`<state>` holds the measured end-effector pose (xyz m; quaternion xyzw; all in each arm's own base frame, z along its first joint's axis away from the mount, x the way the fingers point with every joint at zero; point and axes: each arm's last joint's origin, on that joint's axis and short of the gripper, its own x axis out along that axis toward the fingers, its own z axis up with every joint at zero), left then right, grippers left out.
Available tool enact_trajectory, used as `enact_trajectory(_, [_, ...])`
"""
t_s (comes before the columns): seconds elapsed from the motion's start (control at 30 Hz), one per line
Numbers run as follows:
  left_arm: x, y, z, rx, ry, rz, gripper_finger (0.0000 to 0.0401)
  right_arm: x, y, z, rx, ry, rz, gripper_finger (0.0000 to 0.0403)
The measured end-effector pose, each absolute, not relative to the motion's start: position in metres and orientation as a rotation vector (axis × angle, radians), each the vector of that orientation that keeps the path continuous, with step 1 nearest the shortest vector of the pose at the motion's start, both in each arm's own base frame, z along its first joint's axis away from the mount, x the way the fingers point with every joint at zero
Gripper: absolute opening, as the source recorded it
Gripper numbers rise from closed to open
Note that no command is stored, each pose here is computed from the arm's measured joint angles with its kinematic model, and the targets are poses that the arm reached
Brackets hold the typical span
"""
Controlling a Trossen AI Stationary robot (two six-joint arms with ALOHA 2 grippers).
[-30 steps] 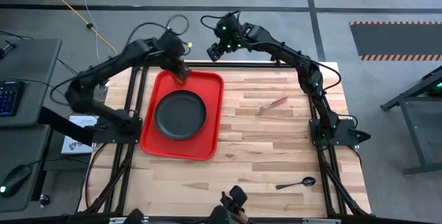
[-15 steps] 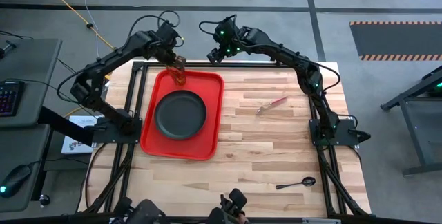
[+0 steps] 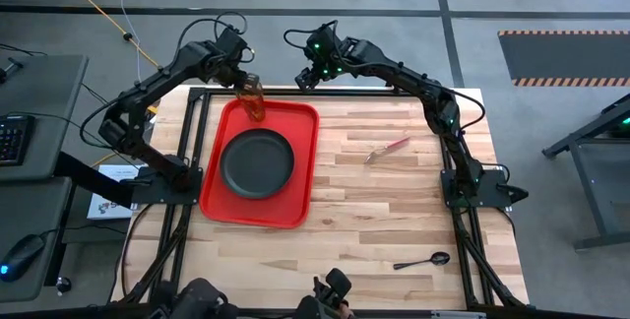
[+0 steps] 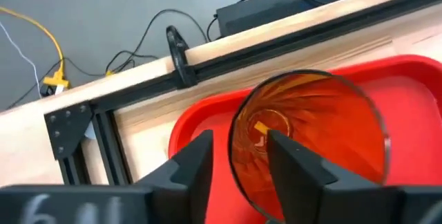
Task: Pick and place plate/cup/fork/spoon on tray
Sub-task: Move the orange cup to the top left of the red tray
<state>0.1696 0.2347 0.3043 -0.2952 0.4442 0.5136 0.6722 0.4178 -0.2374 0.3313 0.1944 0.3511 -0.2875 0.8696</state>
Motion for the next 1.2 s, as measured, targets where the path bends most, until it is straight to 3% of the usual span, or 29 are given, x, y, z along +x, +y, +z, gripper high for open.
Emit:
enact_trajectory(0.2, [0.164,0.232,0.284,-0.769,1.026,1.187,0.0158,0.418,-0.237,0.331,0.407,0.735,-0.601,0.0195])
enact_trajectory(0.53, [0.159,0.229,0.264,-0.896,1.043,1.151,0.0156,0.418,-0.237,0.331,0.406,0.733,-0.600,0.0195])
enact_trajectory(0.7, [0.160,0.231,0.263,-0.903,1.005,1.166,0.0115,0.420,-0.235,0.331,0.404,0.734,-0.595,0.0195])
enact_trajectory(0.93, [0.161,0.232,0.264,-0.888,1.005,1.149,0.0013,0.422,-0.231,0.331,0.401,0.735,-0.587,0.0195])
enact_trajectory(1.2, [0.149,0.218,0.281,-0.830,1.010,1.156,0.0005,0.421,-0.232,0.331,0.401,0.735,-0.588,0.0195])
